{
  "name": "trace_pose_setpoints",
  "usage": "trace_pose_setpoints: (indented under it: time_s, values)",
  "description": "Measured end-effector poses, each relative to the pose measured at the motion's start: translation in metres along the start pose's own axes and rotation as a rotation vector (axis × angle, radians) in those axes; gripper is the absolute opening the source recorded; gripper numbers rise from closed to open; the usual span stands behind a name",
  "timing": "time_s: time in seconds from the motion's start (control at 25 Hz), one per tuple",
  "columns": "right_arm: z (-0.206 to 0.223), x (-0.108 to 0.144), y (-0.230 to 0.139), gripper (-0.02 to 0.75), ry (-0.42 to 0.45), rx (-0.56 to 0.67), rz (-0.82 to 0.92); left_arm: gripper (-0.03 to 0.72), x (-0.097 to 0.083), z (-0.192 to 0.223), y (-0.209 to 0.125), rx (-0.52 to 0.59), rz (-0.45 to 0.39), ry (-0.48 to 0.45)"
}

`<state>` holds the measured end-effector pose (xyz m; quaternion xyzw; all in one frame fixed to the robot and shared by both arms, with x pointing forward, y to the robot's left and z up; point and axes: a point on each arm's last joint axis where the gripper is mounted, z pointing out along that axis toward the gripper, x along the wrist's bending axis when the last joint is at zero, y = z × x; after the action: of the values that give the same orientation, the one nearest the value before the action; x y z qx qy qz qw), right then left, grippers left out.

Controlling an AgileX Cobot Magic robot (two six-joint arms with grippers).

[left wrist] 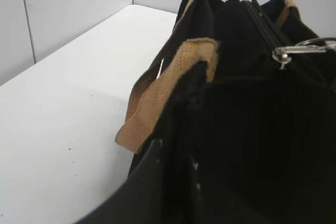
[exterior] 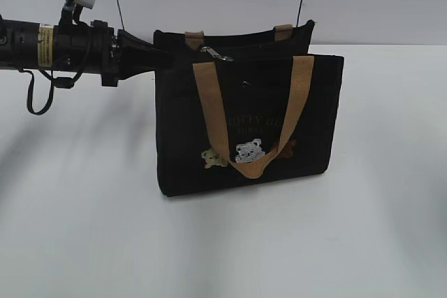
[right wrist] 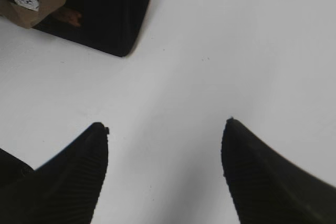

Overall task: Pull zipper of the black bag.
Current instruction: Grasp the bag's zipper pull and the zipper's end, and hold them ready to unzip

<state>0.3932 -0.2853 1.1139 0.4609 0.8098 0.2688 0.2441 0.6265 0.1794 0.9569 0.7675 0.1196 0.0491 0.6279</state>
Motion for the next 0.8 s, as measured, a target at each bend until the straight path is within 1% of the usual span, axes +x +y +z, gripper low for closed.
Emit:
trace_pose_setpoints:
  time_s: [0.08,0.2,0.36,0.56,0.8]
  values:
    - [0.015,-0.002,0.012,0.515,0.041,0.013,-0.058,0.036,0.0,0.0,0.0,0.0,0.0,0.0]
    - [0.034,-0.001,0.035,0.515,0.081,0.0,-0.136,0.036,0.0,0.0,0.0,0.0,0.0,0.0]
    - [0.061,0.007,0.066,0.515,0.126,-0.032,-0.248,0.036,0.0,0.0,0.0,-0.001,0.0,-0.002]
    - [0.089,0.027,0.099,0.515,0.172,-0.09,-0.41,0.036,0.0,0.0,0.0,0.0,0.001,-0.004]
    - [0.115,0.056,0.132,0.515,0.172,-0.207,-0.57,0.036,-0.001,0.0,0.0,0.0,0.001,-0.006]
